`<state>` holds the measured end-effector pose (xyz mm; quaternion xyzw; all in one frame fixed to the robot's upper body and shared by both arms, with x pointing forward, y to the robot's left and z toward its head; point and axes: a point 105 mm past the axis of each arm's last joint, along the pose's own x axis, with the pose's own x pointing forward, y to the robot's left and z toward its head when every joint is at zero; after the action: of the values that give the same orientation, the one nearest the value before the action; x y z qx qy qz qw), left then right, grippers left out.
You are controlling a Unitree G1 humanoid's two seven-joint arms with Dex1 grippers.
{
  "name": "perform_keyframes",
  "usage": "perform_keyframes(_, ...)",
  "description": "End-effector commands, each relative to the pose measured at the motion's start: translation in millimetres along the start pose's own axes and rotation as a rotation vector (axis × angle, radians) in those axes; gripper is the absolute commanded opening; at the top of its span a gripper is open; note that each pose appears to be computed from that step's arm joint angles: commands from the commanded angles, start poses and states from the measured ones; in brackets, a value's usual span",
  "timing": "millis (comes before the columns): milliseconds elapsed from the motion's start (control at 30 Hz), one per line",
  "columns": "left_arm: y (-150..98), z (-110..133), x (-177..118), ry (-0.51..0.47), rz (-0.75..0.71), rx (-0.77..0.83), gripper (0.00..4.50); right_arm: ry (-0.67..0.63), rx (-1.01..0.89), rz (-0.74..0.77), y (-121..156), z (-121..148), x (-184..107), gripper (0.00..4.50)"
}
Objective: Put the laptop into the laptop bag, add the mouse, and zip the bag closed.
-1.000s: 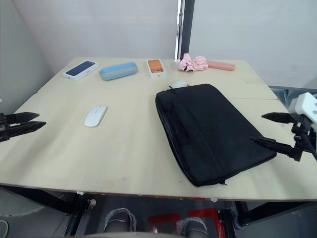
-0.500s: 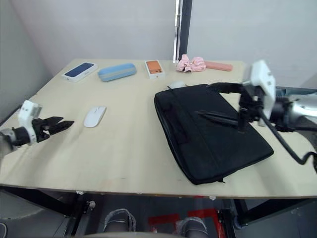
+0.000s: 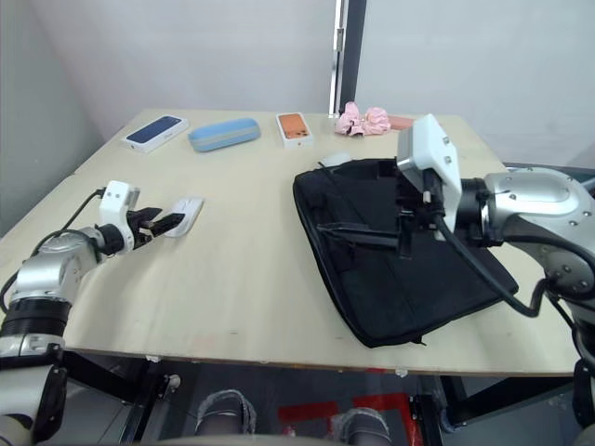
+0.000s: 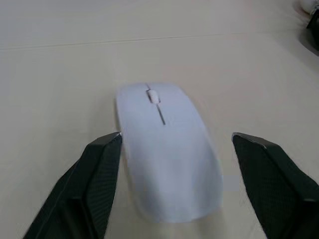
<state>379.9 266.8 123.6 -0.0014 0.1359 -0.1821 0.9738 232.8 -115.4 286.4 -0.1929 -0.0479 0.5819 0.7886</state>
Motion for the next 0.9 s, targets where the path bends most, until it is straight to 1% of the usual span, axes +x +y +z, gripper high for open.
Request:
perform_keyframes(33,6,13,6,-0.02,0.075,0.068,4.45,-0.044,-0.056,-0.009,1,17,-1,4.5)
perform_keyframes(133,5,19,10,-0.05,0.092,0.033,4.45,-0.034,-0.055,-0.009,2,16,1,4.5)
perform_keyframes(167,0,22,13,-0.062,0.086,0.025,4.45,-0.028,-0.057,-0.012,3,15,0,4.5)
perform_keyframes(267,-3,22,20,-0.076,0.106,-0.02,4.45,-0.037,-0.059,-0.03,3,19,-3,4.5)
perform_keyframes(333,1,23,22,-0.08,0.152,-0.029,4.45,-0.032,-0.063,-0.035,3,19,-4,4.5)
perform_keyframes(467,5,25,24,-0.088,0.197,-0.042,4.45,-0.017,-0.061,-0.049,0,17,-3,4.5)
perform_keyframes(633,10,21,25,-0.084,0.241,-0.05,4.45,0.011,-0.058,-0.061,0,10,-5,4.5)
perform_keyframes(900,-1,5,35,-0.025,0.207,-0.039,4.45,0.022,-0.068,-0.075,0,10,-7,4.5)
